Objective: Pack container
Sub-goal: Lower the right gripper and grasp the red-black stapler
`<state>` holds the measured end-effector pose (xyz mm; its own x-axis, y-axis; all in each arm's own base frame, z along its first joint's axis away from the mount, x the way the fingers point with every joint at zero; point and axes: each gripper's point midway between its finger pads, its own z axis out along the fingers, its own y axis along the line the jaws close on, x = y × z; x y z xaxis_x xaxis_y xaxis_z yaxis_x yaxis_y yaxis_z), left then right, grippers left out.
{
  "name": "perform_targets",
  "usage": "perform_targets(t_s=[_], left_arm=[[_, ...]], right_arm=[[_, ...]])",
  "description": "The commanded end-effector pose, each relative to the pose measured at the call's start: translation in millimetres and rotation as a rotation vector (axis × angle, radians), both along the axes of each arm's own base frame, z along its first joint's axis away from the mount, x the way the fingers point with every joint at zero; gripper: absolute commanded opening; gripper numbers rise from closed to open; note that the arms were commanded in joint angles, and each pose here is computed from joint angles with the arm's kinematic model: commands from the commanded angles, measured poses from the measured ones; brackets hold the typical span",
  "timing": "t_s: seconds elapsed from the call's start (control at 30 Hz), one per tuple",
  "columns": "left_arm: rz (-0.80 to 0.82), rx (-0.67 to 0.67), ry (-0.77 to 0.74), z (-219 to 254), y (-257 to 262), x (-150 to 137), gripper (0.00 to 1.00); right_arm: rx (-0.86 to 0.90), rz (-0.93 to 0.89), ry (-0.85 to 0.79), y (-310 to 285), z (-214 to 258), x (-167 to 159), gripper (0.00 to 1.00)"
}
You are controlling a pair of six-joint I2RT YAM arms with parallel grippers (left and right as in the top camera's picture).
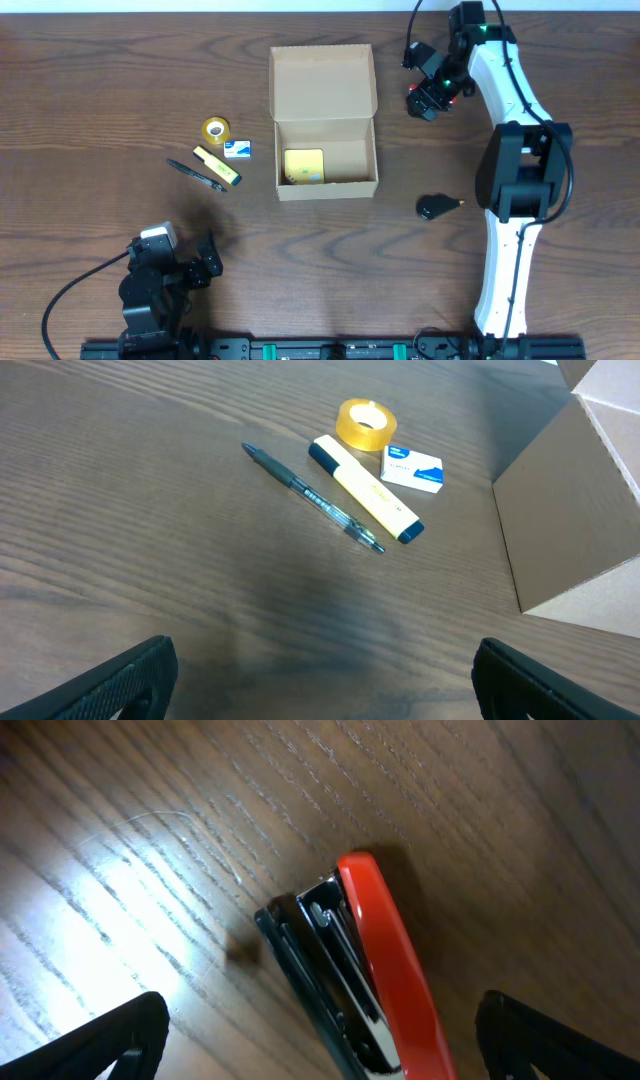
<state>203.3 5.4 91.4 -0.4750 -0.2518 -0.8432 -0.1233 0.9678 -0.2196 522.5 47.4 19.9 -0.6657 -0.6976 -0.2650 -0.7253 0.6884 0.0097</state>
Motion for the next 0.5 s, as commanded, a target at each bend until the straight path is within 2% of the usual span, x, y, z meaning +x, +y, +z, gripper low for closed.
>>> perform_targets(t_s=[0.0, 0.47], left_arm=[[-0.008, -0.002, 0.0, -1.8, -1.5, 0.0, 0.95], [-0.008, -0.002, 0.0, -1.8, -1.5, 0.0, 0.95]], right_arm=[[0.017, 0.021, -0.004, 6.8, -8.3, 4.5, 0.99], [0.016, 0.019, -0.029, 4.6, -13.9, 10.4, 0.99]])
